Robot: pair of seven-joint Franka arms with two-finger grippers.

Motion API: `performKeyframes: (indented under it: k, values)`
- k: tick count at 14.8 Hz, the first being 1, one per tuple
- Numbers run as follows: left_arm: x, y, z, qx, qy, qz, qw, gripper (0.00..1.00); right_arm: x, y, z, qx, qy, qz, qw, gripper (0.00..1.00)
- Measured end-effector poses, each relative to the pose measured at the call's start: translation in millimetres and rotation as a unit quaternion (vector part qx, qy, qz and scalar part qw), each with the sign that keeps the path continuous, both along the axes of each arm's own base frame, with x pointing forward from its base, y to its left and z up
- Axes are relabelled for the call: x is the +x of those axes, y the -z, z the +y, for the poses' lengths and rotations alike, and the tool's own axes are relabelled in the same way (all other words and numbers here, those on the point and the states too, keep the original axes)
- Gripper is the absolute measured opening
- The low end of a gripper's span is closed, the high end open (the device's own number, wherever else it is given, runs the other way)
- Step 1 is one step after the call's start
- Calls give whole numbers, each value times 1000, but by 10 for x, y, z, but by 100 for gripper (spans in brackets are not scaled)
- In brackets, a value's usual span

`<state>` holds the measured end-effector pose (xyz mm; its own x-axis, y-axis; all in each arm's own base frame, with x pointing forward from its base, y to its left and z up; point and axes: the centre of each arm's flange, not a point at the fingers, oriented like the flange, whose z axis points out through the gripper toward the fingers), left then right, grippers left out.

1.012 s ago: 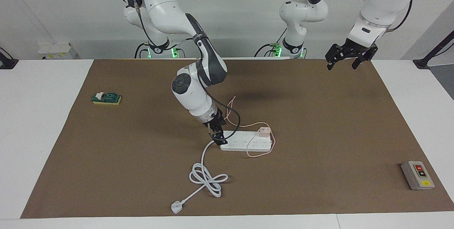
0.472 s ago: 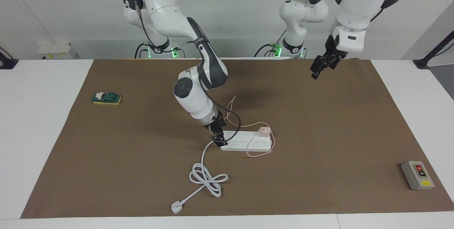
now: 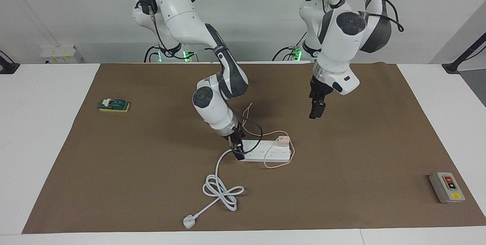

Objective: Unplug charger and place it aside
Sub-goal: 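Reach the left gripper to the pink charger plugged into the strip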

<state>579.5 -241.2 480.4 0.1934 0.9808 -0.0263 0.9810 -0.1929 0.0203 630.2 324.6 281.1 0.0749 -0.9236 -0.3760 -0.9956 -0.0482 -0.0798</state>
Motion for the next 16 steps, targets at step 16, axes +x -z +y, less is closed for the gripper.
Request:
performKeyframes:
  k: [16]
  values:
    - [473,989,-607,7,-64,22,998,100,122,82,-8,-1,-22,-21,1000,100]
